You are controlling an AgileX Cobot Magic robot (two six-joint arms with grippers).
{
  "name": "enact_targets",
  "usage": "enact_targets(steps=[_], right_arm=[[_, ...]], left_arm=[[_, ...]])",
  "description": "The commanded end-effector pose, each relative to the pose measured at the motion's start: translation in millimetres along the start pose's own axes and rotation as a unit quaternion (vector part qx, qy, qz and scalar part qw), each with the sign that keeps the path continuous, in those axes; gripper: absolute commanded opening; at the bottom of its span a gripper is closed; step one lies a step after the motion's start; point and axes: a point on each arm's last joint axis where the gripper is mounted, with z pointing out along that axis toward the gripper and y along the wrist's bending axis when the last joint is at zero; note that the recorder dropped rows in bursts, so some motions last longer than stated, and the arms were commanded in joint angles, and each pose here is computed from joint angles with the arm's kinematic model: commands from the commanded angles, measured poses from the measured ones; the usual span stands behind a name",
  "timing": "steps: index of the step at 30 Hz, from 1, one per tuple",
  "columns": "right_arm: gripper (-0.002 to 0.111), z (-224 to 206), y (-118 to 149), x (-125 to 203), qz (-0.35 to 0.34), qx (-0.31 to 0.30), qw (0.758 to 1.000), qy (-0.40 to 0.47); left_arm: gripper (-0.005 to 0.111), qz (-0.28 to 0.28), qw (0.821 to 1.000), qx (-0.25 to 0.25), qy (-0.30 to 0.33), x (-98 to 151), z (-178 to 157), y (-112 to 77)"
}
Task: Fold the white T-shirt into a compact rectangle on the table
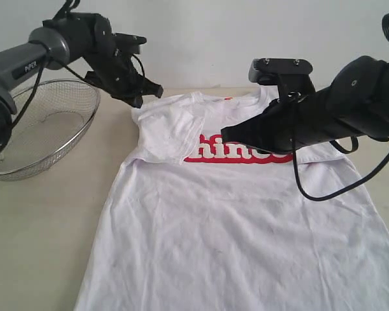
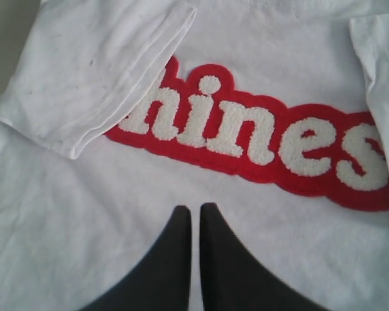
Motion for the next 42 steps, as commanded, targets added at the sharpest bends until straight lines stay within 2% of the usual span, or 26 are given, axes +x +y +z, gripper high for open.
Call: enact_targets(steps=[1,6,9,13,18,24,28,36,42], right_arm=[[0.0,-4,-2,-4,-0.007,0.007,1.0,-0.018],[0.0,-4,-1,-3,-0.005,0.005,1.0,-0.013],[0.0,-4,0,-1,-0.005,-0.001,1.0,-0.002],[0.0,-4,0,0,-0.005,-0.004,1.0,0.003],[0.0,-4,0,0,-0.005,-0.004,1.0,0.004],[0.0,-4,0,0,-0.007,-0.004,1.0,0.004],[0.0,-4,0,-1,-0.009,-0.002,1.0,0.0],[0.0,-4,-1,-2,-0.011,0.001,1.0,-0.006],[0.0,-4,-1,-2,-0.01,0.0,1.0,-0.005]], left_arm=[[0.005,0.011,0.997,0.051,0.056,-1,-33,-14.0],[0.005,0.045,0.992,0.061,0.097,13,-19,-34.0],[0.005,0.065,0.989,0.046,0.121,22,-10,-41.9],[0.005,0.064,0.989,0.029,0.133,26,-4,-39.4],[0.005,0.072,0.984,-0.018,0.159,37,15,-29.5],[0.005,0.07,0.983,-0.023,0.167,47,38,-26.4],[0.005,0.078,0.984,-0.036,0.156,43,35,-24.1],[0.005,0.067,0.99,-0.049,0.117,20,6,-22.8],[0.005,0.071,0.99,-0.059,0.106,13,-11,-21.9]])
